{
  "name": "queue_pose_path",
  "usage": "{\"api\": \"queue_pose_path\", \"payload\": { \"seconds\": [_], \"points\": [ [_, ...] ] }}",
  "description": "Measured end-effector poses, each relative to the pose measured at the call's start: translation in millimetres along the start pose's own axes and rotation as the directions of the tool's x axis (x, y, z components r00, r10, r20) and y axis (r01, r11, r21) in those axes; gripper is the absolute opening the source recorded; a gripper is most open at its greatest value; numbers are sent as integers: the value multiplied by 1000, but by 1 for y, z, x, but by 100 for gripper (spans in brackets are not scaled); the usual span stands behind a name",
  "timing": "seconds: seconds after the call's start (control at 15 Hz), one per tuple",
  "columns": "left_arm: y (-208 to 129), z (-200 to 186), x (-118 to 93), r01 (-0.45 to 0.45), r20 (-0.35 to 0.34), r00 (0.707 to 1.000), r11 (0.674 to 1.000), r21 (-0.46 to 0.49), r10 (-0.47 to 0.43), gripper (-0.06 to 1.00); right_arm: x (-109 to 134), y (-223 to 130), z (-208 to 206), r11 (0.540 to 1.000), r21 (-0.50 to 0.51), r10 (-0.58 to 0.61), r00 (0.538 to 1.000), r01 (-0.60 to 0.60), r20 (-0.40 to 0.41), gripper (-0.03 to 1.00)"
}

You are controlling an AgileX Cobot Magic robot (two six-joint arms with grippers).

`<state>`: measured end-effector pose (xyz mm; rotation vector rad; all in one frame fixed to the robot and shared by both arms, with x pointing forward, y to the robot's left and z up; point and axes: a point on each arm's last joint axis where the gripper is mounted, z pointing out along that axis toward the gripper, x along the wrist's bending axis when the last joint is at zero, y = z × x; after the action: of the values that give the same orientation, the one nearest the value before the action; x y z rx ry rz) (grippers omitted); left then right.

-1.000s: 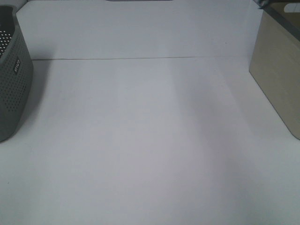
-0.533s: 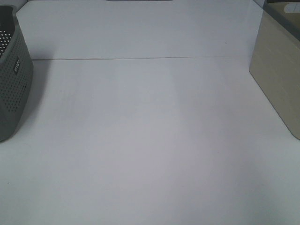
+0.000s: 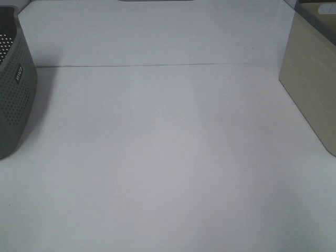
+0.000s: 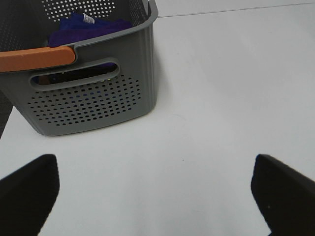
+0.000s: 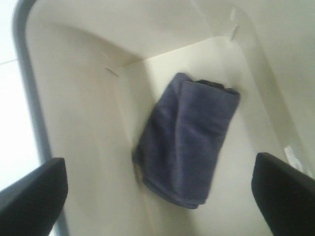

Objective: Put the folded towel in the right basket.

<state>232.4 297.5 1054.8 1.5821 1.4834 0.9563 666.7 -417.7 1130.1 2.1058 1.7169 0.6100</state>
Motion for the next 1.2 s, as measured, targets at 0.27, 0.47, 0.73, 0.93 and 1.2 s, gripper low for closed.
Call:
{"api": "queue_pose_path", "payload": {
  "seconds": [0.27,0.47,0.73,0.93,1.2],
  "points": [
    [0,0,0,0,0,1000,1000,0,0,99,71,-2,6,993,5,-117,988,118,-101,98],
    [0,0,0,-2,-3,1000,1000,0,2,99,108,-4,1,986,-11,-166,981,166,-99,98],
    [0,0,2,-10,-18,1000,1000,1,10,99,110,-3,-9,984,-34,-180,978,177,-107,98],
    [0,0,2,-10,-18,1000,1000,1,10,99,133,-8,-16,969,-49,-246,964,242,-105,98],
    [0,0,2,-10,-18,1000,1000,1,10,99,186,-23,-39,952,-85,-301,949,294,-91,98]
  ]
}}
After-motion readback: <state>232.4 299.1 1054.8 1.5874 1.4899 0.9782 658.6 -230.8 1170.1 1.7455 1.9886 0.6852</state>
